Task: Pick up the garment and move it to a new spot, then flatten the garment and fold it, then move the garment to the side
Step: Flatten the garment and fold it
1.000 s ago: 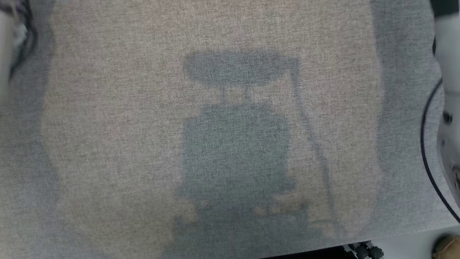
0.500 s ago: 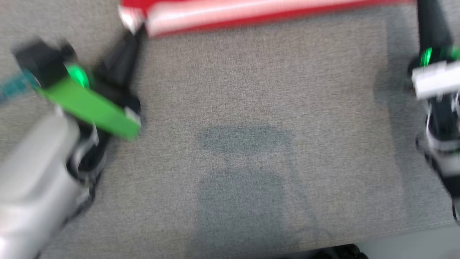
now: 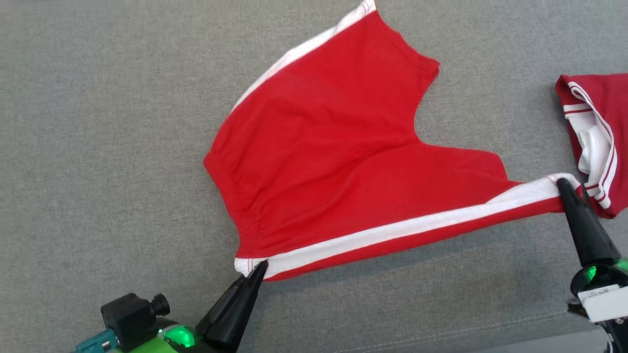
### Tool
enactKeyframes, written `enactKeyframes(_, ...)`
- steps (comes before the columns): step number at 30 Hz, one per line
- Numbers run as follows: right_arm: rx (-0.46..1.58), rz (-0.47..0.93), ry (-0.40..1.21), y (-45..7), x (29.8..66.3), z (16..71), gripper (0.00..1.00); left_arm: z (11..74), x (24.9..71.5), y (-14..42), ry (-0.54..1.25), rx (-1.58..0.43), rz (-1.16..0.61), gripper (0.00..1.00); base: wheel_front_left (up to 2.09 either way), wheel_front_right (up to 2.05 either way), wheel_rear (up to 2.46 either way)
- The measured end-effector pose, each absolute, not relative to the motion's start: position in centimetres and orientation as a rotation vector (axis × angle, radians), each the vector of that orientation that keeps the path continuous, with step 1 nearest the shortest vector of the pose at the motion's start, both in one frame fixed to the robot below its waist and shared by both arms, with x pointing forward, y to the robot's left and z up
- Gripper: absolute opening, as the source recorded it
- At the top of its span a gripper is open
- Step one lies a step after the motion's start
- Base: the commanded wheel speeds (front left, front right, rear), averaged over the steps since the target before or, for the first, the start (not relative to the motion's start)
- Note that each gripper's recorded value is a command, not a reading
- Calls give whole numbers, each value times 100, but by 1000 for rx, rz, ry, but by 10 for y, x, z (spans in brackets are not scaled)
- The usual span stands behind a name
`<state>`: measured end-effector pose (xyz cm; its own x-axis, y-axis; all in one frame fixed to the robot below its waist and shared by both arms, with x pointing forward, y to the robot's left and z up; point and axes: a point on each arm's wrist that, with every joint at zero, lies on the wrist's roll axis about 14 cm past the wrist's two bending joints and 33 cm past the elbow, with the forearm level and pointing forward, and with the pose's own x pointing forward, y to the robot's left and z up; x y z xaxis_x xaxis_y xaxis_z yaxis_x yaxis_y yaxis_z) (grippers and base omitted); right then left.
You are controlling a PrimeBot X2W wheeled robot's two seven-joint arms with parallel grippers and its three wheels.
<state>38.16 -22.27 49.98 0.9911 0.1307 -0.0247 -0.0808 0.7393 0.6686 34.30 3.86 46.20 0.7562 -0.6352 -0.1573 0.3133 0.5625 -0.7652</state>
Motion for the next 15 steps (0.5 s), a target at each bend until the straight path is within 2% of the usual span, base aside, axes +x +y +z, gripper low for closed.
enactKeyframes(3, 716, 156, 26, -221, 392, 520, 0, 473, 344, 40, 432, -790, -587, 0, 0, 0, 0)
enactKeyframes(7, 676, 234, -22, -213, 438, 543, 0, 481, 378, 44, 420, -766, -580, 0, 0, 0, 0)
enactKeyframes(8, 676, 234, -22, -213, 438, 543, 0, 481, 378, 44, 420, -766, -580, 0, 0, 0, 0)
enactKeyframes(11, 652, 260, 7, -204, 479, 540, 0, 482, 412, 45, 437, -797, -542, 0, 0, 0, 0)
enactKeyframes(15, 648, 299, 58, -176, 538, 529, 0, 464, 451, 54, 501, -742, -459, 0, 0, 0, 0)
